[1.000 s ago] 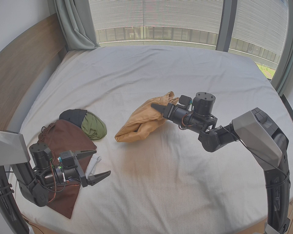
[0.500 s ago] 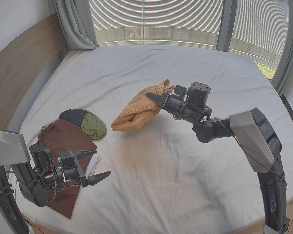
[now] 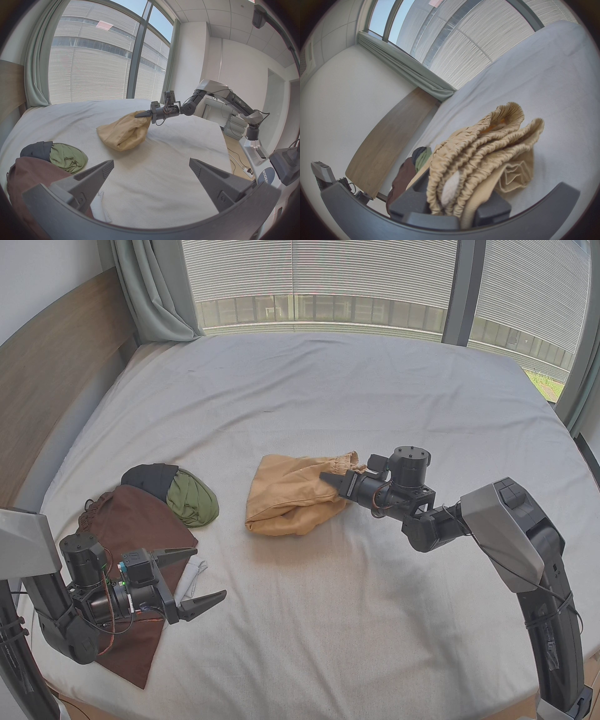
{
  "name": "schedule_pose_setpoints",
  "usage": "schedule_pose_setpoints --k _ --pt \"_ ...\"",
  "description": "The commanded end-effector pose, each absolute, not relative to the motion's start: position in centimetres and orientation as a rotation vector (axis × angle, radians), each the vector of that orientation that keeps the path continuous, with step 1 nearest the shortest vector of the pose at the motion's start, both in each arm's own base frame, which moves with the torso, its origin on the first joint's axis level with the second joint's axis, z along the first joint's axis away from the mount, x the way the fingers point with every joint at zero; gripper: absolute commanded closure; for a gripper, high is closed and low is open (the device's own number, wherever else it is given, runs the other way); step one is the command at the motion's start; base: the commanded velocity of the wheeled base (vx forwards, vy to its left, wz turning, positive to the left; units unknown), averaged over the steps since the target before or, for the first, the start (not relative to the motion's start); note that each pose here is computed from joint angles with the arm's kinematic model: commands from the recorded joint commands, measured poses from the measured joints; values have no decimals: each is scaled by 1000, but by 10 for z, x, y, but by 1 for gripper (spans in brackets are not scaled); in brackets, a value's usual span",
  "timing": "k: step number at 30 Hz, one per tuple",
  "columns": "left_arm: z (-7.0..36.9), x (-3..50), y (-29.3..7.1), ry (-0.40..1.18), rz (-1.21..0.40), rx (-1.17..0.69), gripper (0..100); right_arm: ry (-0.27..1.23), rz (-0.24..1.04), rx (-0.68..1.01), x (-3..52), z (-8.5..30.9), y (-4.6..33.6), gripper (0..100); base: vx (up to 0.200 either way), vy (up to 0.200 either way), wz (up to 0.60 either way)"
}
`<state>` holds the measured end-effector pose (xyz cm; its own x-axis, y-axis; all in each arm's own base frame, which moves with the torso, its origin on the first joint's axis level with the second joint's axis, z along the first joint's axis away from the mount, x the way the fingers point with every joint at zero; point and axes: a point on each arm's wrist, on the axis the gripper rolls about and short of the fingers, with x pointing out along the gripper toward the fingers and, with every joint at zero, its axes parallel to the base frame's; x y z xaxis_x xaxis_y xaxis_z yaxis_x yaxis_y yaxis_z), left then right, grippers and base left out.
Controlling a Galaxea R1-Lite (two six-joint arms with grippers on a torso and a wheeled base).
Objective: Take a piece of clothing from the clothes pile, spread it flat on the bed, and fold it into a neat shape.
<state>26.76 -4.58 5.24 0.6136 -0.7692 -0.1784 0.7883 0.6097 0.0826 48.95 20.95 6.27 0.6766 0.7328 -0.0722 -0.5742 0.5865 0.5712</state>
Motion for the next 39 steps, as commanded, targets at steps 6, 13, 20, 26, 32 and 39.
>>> schedule_pose_setpoints --k 6,13,20,26,32,39 --pt "53 268 -46 125 -902 160 0 379 734 513 478 38 192 100 0 0 0" --pt "54 267 -46 124 -902 161 0 397 714 508 469 17 192 100 0 0 0" --pt "54 268 -46 124 -904 161 0 412 710 508 464 7 191 100 0 0 0" --pt "53 268 -47 125 -905 160 0 404 709 505 464 6 192 100 0 0 0" --pt "53 268 -47 124 -905 161 0 385 715 504 465 8 192 0 0 0 0" --pt "54 269 -47 121 -905 162 0 434 694 502 455 7 184 0 0 0 0"
